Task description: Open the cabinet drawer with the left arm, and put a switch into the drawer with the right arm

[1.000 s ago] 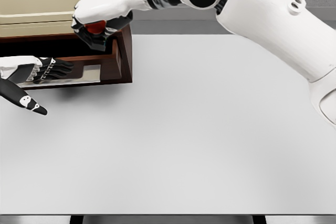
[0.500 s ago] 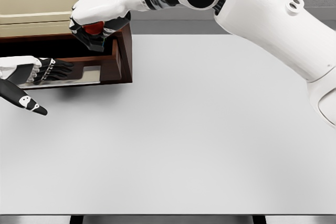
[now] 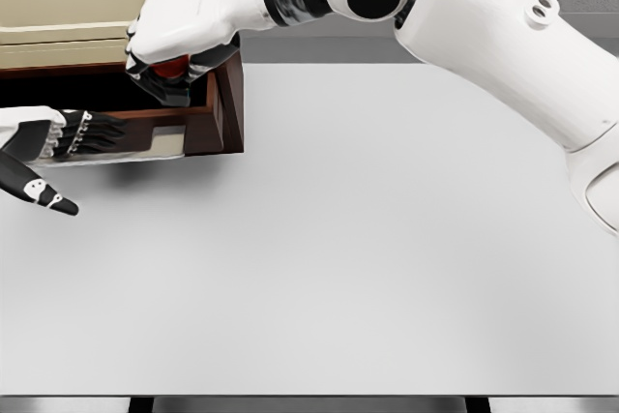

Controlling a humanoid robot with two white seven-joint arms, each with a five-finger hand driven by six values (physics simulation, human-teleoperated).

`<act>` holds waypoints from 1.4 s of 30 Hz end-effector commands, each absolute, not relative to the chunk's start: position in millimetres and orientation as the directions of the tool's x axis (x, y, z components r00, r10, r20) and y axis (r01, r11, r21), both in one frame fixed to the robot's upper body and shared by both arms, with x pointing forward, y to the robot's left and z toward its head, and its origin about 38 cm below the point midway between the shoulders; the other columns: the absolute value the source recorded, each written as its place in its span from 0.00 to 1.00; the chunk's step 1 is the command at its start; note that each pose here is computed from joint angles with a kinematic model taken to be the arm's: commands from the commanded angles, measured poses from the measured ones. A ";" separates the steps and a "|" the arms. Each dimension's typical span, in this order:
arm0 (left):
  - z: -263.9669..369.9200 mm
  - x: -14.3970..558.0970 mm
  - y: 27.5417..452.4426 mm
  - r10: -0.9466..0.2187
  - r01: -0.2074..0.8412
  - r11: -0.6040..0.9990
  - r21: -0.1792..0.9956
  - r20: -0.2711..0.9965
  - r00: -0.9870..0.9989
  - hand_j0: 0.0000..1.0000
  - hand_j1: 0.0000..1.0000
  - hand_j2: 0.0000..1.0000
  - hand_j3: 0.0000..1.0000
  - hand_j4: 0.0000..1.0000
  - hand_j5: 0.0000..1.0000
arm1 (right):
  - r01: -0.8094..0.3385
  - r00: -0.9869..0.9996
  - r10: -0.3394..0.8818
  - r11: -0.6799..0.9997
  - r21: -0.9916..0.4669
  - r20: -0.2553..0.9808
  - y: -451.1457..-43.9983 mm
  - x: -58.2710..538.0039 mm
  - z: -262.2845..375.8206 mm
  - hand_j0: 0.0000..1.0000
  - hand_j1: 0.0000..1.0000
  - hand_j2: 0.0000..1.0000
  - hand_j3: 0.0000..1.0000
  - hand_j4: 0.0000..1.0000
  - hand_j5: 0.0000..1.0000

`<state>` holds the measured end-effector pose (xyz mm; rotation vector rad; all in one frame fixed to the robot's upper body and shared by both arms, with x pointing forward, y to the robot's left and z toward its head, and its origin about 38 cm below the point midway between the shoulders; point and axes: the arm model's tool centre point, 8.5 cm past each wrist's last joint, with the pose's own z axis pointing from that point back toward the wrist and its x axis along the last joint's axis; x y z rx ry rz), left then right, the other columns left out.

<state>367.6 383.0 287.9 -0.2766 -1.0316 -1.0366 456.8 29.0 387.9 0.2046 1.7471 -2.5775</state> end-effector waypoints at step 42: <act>287.8 356.6 397.6 -0.495 0.785 0.611 0.103 0.824 0.276 1.00 1.00 1.00 1.00 1.00 1.00 | 0.012 -0.995 0.088 -0.383 -0.924 -0.050 66.3 472.9 367.0 1.00 1.00 1.00 1.00 1.00 1.00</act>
